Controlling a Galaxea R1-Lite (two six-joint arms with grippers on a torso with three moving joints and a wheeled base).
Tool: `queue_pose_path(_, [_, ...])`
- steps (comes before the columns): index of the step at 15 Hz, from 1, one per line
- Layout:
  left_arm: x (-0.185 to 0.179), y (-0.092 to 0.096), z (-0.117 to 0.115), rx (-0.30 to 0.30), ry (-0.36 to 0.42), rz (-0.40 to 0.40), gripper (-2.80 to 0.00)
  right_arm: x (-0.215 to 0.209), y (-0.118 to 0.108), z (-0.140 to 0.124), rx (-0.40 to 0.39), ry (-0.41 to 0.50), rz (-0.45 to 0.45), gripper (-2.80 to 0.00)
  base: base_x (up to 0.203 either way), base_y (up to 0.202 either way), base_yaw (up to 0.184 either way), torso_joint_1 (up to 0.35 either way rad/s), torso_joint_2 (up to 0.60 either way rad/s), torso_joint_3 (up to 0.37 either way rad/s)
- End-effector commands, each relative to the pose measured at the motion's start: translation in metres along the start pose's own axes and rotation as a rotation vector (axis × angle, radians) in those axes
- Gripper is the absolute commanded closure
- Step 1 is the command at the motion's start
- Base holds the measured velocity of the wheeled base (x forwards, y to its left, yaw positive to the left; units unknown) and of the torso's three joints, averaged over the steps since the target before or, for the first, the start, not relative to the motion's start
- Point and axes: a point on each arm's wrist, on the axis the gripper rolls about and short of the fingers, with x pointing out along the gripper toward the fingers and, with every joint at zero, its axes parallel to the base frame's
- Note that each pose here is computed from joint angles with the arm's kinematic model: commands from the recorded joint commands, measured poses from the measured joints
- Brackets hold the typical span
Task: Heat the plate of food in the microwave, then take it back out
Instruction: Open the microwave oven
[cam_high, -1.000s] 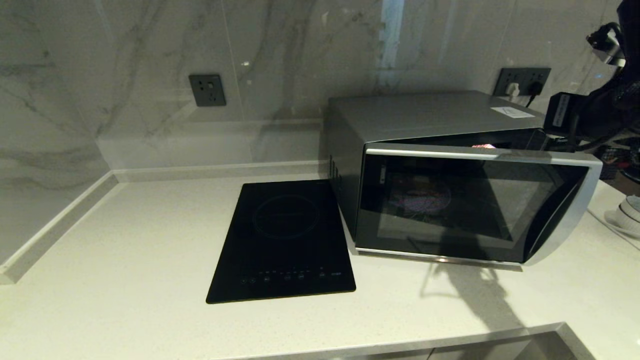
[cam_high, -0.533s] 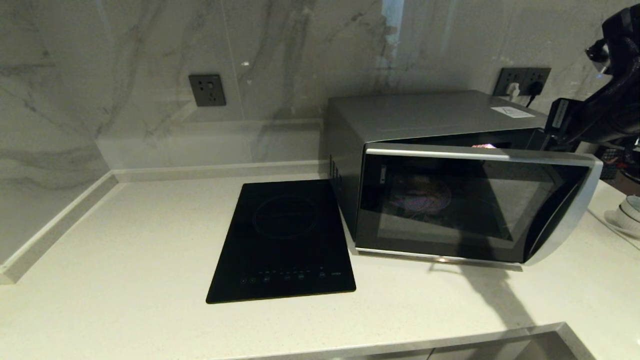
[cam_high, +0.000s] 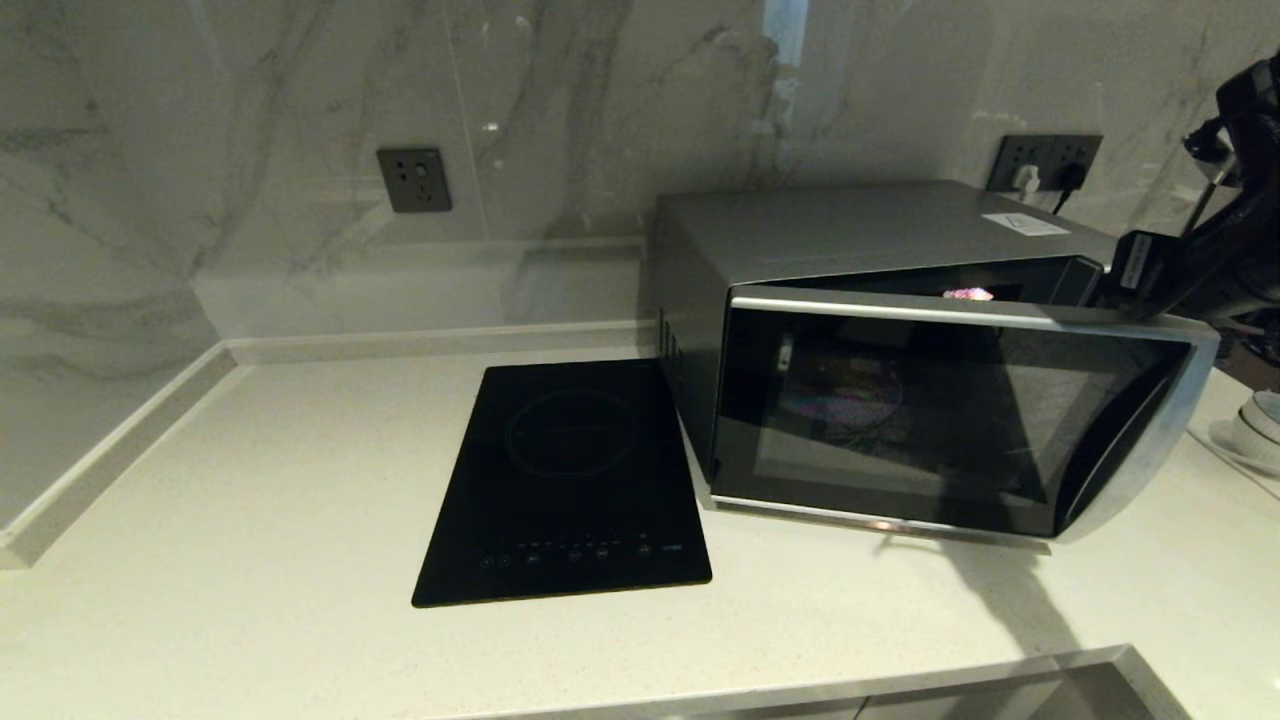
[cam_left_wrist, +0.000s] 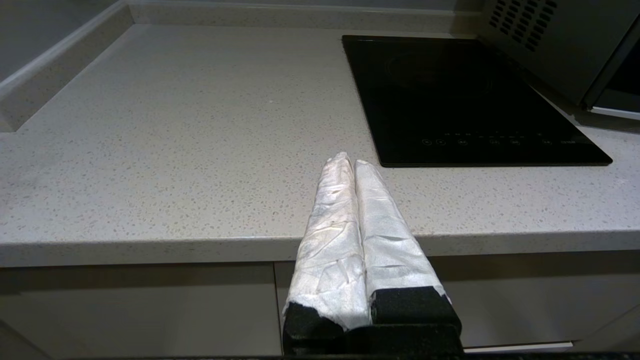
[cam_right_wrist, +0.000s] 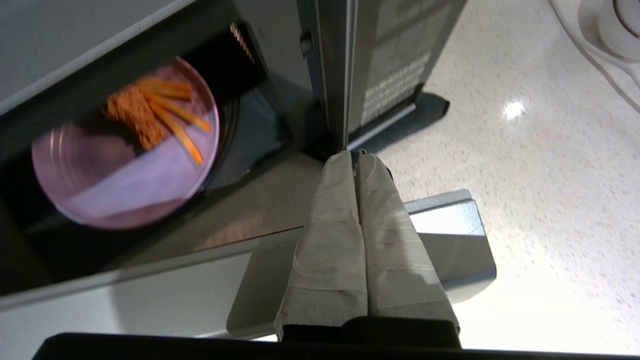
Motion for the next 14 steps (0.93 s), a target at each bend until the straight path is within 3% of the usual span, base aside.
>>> queue_pose_path(1, [0.000,0.000,0.000,-0.001,0.000,0.001,0.00,-0.022,-0.009,-0.009,-0.002,0.003,0.005,0.00,0.000,0.000,0.000,0.000,0.00,0.000])
queue_pose_path(8, [0.000,0.000,0.000,-0.001,0.000,0.001,0.00,-0.065,-0.028,-0.051,-0.043,0.055,0.057,0.00,0.000,0.000,0.000,0.000,0.00,0.000])
queue_pose_path(14, [0.000,0.000,0.000,-0.001,0.000,0.001,0.00,-0.126,-0.031,-0.096,-0.151,0.043,0.242,0.00,0.000,0.000,0.000,0.000,0.00,0.000])
